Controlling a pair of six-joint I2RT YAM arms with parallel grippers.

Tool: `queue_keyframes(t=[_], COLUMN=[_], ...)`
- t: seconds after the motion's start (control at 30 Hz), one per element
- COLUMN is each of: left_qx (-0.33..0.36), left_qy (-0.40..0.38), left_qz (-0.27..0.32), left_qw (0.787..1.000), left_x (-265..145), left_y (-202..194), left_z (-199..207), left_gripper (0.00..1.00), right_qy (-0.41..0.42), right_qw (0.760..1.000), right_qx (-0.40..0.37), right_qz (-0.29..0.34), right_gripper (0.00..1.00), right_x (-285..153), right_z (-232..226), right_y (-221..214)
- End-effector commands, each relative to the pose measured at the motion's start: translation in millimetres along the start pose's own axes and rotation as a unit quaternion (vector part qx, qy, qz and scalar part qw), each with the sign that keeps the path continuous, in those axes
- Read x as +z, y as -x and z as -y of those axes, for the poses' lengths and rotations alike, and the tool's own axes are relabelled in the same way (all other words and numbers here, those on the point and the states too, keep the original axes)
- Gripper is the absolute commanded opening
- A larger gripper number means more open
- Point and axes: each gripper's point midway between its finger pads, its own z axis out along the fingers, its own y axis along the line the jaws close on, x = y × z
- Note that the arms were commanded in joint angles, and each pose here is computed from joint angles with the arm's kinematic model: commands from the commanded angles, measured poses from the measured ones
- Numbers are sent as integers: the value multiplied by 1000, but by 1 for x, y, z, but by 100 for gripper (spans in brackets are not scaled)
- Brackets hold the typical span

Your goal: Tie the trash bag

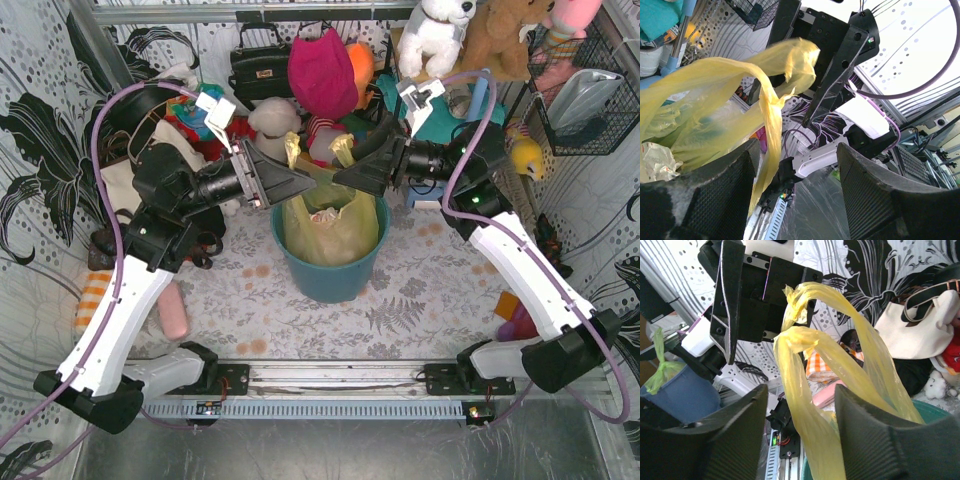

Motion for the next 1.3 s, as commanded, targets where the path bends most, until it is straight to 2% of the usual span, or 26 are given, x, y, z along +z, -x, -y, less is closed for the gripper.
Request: queue_keyframes(t=[0.0, 0.13, 0.2, 0.27, 0.37, 0.43, 0.63, 0.73, 0.83, 0.9, 1.0, 1.07, 1.27], left_qx=[38, 50, 54, 65, 90, 107, 109, 101, 90, 83, 85, 91, 91], left_qy=[-26, -40, -49, -65, -89, -98, -77, -61, -37, -16, 18, 26, 29], left_qz=[18, 22, 20, 21, 27, 36, 59, 64, 70, 78, 91, 94, 92], left_qw=[999, 998, 997, 996, 992, 989, 989, 991, 993, 993, 992, 991, 991], left_x=[-3, 4, 8, 12, 13, 12, 12, 13, 13, 12, 9, 8, 11], left_y=[11, 22, 30, 40, 57, 68, 89, 87, 81, 79, 83, 86, 90], left_z=[16, 24, 29, 41, 63, 75, 63, 46, 25, 11, 0, -1, -1], left_gripper=[70, 67, 57, 40, 27, 22, 14, 16, 25, 35, 48, 55, 58], right_qy=[74, 112, 126, 141, 149, 136, -6, -87, -125, -134, -137, -138, -147], right_qw=[996, 992, 989, 986, 981, 980, 973, 967, 968, 970, 972, 971, 968], right_qx=[-38, -51, -59, -72, -92, -98, -149, -148, -123, -103, -89, -91, -92], right_qz=[18, 37, 47, 60, 88, 108, 177, 187, 180, 174, 172, 175, 180], right_gripper=[50, 43, 39, 29, 9, 0, 0, 0, 0, 0, 20, 29, 44], right_x=[2, 3, 3, 4, 5, 6, -11, -27, -36, -39, -41, -41, -40], right_z=[-34, -54, -64, -76, -91, -94, -72, -44, -22, -14, -11, -12, -11], right_y=[25, 42, 53, 70, 96, 111, 127, 109, 81, 66, 58, 61, 71])
